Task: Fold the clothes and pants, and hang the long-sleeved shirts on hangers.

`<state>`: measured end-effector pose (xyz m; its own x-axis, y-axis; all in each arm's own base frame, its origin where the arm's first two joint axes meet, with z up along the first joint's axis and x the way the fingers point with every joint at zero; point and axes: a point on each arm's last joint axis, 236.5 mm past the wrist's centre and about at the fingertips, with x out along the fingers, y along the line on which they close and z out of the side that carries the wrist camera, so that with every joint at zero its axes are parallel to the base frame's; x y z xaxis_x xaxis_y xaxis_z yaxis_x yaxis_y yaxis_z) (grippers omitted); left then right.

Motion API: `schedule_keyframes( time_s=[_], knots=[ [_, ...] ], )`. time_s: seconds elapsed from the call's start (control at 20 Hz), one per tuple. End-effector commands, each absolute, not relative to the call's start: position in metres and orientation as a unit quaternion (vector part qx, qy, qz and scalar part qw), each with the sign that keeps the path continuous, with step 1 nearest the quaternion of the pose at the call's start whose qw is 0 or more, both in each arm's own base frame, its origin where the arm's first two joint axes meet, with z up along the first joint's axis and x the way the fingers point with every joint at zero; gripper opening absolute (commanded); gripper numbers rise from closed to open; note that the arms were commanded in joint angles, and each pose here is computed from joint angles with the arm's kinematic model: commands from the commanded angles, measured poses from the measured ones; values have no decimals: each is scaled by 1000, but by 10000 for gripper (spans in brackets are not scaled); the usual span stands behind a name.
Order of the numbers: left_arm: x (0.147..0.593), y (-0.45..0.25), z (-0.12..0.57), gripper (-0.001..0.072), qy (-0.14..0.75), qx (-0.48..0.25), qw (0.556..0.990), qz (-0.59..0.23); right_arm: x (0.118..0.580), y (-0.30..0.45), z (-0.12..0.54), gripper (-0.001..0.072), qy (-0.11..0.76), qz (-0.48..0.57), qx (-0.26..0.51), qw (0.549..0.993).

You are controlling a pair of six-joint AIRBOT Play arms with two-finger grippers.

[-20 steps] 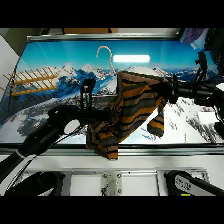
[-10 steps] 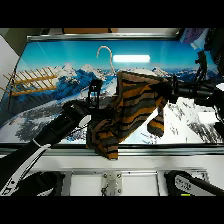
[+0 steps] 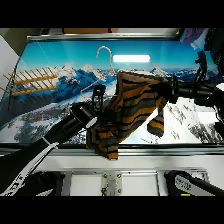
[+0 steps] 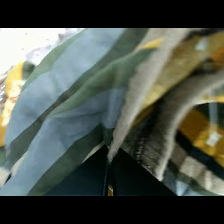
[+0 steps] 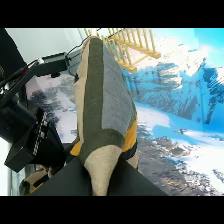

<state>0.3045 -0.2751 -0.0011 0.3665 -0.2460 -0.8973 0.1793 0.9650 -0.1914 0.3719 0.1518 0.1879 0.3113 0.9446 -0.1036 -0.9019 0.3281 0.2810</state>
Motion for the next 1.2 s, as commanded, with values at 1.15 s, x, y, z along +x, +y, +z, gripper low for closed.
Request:
schedule_keyframes(
  time_s=[1.15],
  knots=[
    [356, -145, 47, 14, 534, -127, 835, -45, 337, 178, 222, 11, 162, 593, 139, 777]
  ],
)
